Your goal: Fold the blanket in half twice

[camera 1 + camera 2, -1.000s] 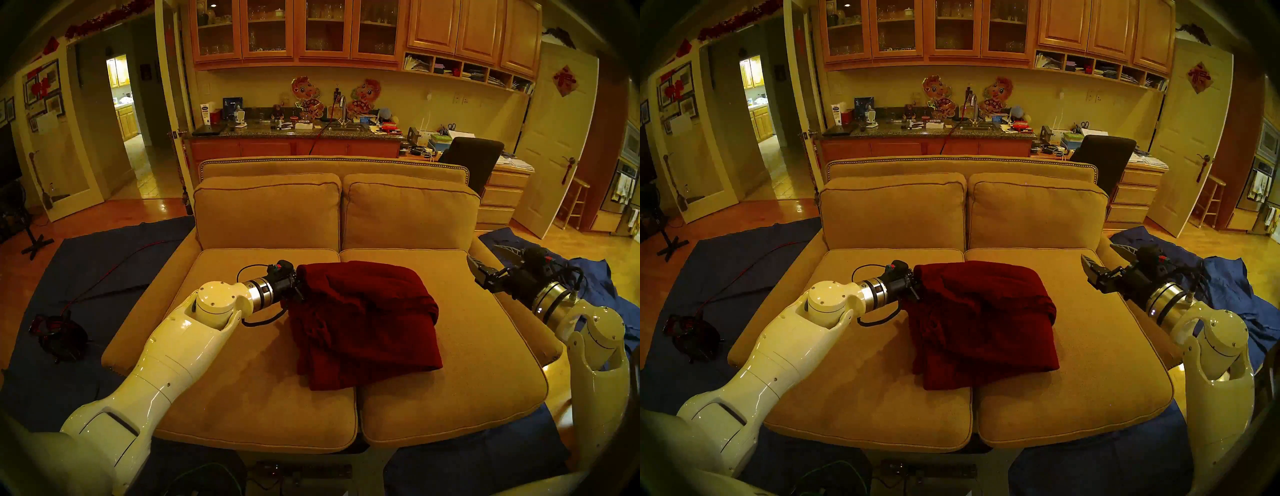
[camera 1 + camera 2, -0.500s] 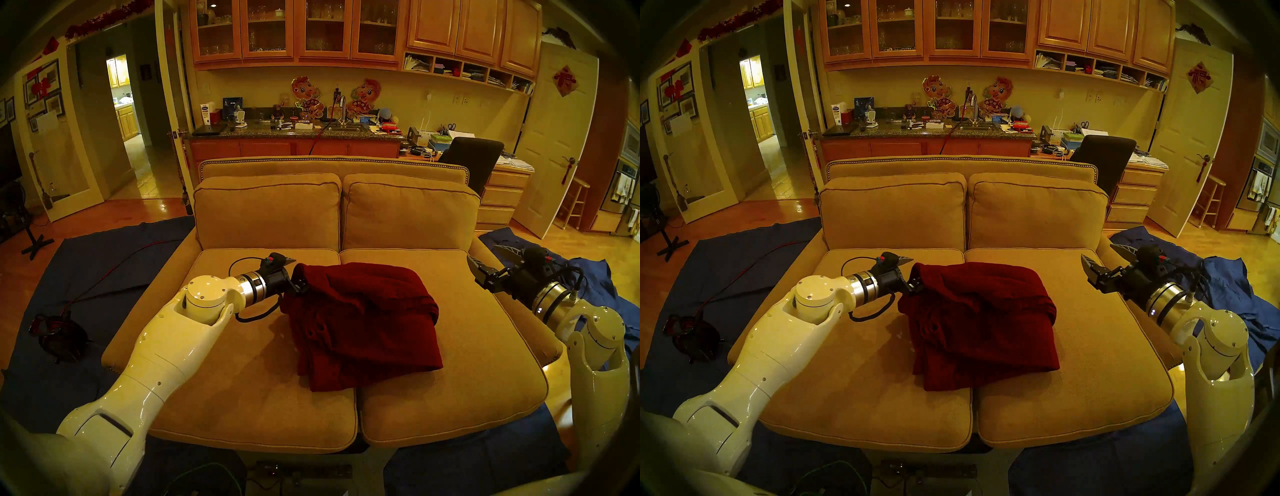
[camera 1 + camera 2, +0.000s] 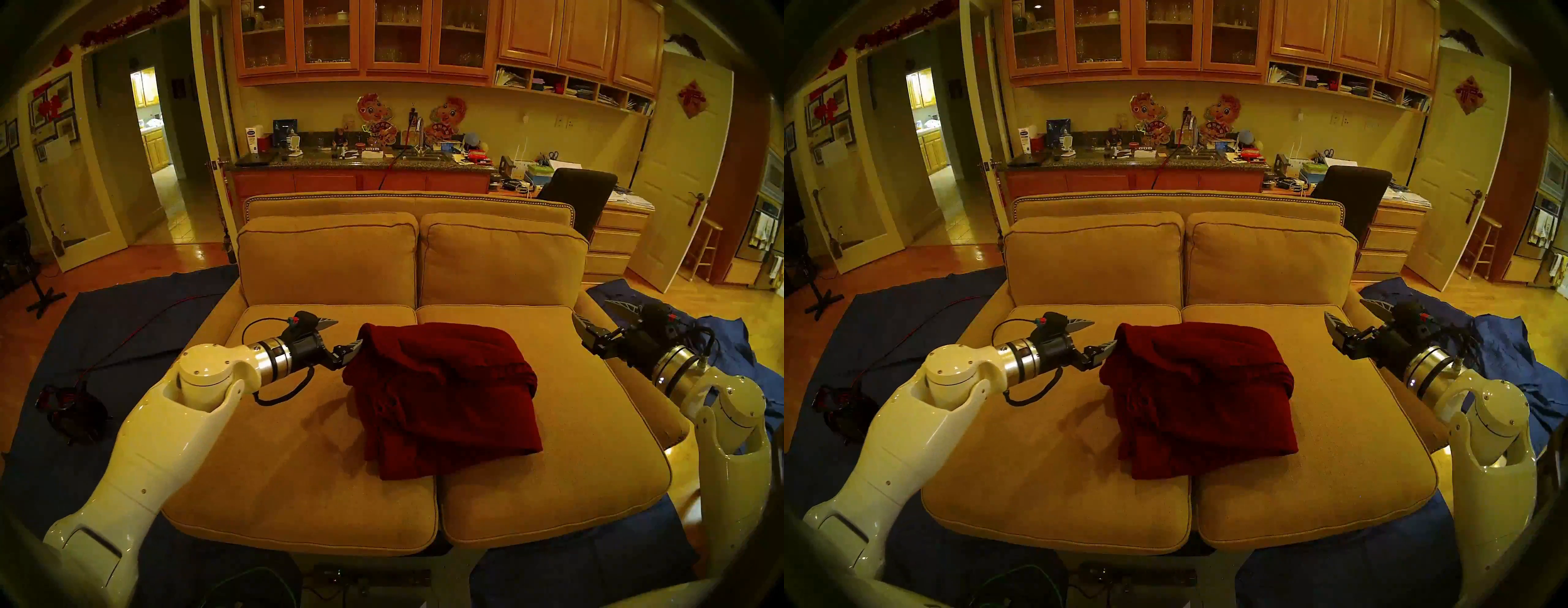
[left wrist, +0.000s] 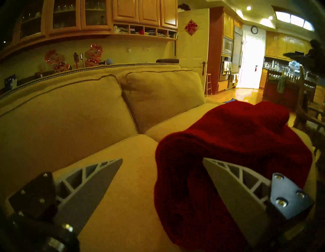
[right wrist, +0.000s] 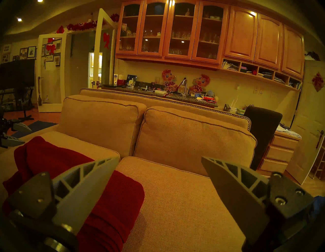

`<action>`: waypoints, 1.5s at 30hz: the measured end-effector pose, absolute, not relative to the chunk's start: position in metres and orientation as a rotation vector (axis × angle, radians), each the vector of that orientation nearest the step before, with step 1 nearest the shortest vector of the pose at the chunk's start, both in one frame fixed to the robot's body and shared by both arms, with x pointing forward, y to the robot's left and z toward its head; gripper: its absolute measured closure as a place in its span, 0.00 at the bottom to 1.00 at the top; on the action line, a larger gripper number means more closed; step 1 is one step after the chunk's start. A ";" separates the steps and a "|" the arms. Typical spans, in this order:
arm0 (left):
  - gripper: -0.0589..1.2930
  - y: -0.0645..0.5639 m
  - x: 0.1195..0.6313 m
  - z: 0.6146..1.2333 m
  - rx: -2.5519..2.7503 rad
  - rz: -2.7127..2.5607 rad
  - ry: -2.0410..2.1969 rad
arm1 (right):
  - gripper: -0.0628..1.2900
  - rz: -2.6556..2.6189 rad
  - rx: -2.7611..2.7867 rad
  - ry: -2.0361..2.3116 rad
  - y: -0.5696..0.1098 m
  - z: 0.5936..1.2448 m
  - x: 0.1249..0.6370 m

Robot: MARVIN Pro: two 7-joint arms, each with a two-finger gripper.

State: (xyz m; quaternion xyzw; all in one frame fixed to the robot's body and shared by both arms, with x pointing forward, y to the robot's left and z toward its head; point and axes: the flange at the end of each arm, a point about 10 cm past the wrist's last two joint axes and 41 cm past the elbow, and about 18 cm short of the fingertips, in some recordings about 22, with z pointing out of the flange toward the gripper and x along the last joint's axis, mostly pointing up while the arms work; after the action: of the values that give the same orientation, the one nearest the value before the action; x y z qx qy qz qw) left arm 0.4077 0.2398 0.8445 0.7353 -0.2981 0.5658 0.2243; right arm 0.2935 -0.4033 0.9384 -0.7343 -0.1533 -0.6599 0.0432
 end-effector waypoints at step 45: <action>0.04 0.232 0.330 0.875 2.113 1.590 -0.515 | 0.05 -2.018 -2.245 -0.468 -0.403 0.939 0.293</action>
State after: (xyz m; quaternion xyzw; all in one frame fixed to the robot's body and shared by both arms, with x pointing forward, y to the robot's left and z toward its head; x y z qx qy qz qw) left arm 0.3300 0.2322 0.8746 0.7647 -0.1864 0.5755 0.2219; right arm 0.2934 -0.4033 0.9385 -0.7342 -0.1531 -0.6600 0.0432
